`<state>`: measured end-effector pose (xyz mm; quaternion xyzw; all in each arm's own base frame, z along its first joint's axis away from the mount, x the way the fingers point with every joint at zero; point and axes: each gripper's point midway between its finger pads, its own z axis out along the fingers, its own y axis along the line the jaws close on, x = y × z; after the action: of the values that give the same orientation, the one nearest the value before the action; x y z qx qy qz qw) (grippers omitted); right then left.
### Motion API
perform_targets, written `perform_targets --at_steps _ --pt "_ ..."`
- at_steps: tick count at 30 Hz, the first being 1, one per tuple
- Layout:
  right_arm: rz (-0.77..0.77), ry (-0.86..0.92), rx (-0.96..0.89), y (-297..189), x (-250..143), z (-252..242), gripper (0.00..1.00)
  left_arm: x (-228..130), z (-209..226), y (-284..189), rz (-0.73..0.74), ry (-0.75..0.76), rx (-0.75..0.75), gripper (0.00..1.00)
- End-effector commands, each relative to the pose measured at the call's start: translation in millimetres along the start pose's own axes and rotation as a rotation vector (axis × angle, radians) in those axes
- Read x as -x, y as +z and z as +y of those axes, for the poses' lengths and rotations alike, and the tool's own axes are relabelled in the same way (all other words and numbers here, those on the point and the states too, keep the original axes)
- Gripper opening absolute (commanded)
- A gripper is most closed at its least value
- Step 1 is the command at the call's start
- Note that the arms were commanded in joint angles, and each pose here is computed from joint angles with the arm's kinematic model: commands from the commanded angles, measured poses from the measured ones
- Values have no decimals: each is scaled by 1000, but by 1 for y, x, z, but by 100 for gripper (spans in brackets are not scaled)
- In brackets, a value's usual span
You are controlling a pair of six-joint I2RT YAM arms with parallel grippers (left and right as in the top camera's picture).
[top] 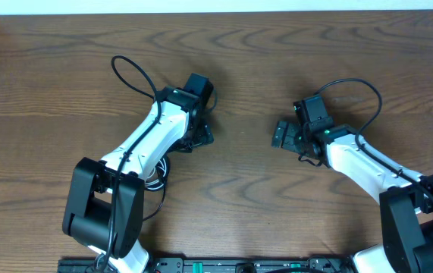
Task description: Untangle cables
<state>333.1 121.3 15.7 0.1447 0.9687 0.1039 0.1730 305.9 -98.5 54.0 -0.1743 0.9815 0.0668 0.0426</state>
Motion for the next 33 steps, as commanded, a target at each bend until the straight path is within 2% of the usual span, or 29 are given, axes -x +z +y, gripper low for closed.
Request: perform_targets --at_steps 1,9,33 --pt "-38 28 -43 0 15 -13 99 -1 3 5 11 -11 18 98" --pt "72 24 119 -2 -2 12 99 -1 3 5 10 -11 17 98" --pt "79 23 125 -2 -3 13 99 -1 3 5 11 -11 18 98"
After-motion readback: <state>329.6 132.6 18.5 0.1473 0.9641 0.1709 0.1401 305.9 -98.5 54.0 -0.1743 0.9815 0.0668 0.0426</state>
